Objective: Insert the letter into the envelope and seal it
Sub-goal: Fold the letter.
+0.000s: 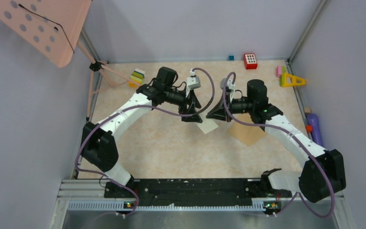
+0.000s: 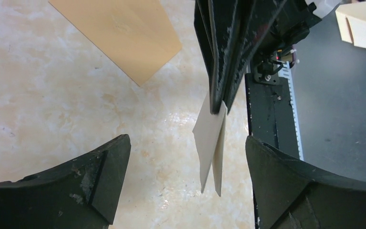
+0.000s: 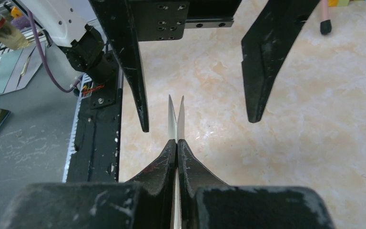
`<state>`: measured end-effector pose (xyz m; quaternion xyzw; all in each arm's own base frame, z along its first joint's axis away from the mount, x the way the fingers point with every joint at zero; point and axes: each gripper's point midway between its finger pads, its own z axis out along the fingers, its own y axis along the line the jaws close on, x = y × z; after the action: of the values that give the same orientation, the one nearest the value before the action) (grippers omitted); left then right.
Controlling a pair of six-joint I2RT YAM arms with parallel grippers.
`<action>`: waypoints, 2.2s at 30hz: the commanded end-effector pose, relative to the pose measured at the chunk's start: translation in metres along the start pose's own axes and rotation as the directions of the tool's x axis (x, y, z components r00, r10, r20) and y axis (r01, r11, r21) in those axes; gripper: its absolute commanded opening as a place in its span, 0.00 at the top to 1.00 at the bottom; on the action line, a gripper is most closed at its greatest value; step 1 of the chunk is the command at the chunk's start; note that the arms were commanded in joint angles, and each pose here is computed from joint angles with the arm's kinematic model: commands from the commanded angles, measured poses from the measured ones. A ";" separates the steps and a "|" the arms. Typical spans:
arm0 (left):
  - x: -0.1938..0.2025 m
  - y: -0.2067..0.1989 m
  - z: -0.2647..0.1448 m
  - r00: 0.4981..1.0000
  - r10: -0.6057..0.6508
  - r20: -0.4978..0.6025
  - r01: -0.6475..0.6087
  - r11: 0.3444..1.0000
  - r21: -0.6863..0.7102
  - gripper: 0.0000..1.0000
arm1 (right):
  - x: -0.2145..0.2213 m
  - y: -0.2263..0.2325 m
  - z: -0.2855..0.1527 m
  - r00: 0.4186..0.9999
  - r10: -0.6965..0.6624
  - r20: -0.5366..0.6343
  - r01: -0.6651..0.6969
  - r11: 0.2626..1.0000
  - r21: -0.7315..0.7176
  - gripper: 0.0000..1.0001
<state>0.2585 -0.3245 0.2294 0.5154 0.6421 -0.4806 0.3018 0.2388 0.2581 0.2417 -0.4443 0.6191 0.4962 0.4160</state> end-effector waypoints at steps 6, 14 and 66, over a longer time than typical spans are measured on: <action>-0.037 -0.008 -0.004 0.995 0.009 0.104 -0.011 1.000 0.019 0.10 | 0.002 0.012 0.012 0.998 -0.049 -0.026 0.047 0.997 -0.061 1.00; -0.034 -0.018 0.002 0.995 -0.003 0.100 -0.005 0.996 0.085 0.41 | 0.006 0.009 0.015 0.998 -0.045 -0.039 0.043 0.998 -0.056 1.00; -0.035 -0.017 -0.010 0.993 0.064 0.096 -0.067 0.998 0.022 1.00 | 0.030 0.006 0.010 0.988 -0.009 -0.154 0.001 0.999 -0.052 0.52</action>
<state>0.2551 -0.3312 0.2406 0.5078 0.6325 -0.4999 0.3037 0.2268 0.2614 0.1964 -0.4695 0.6573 0.4790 0.3435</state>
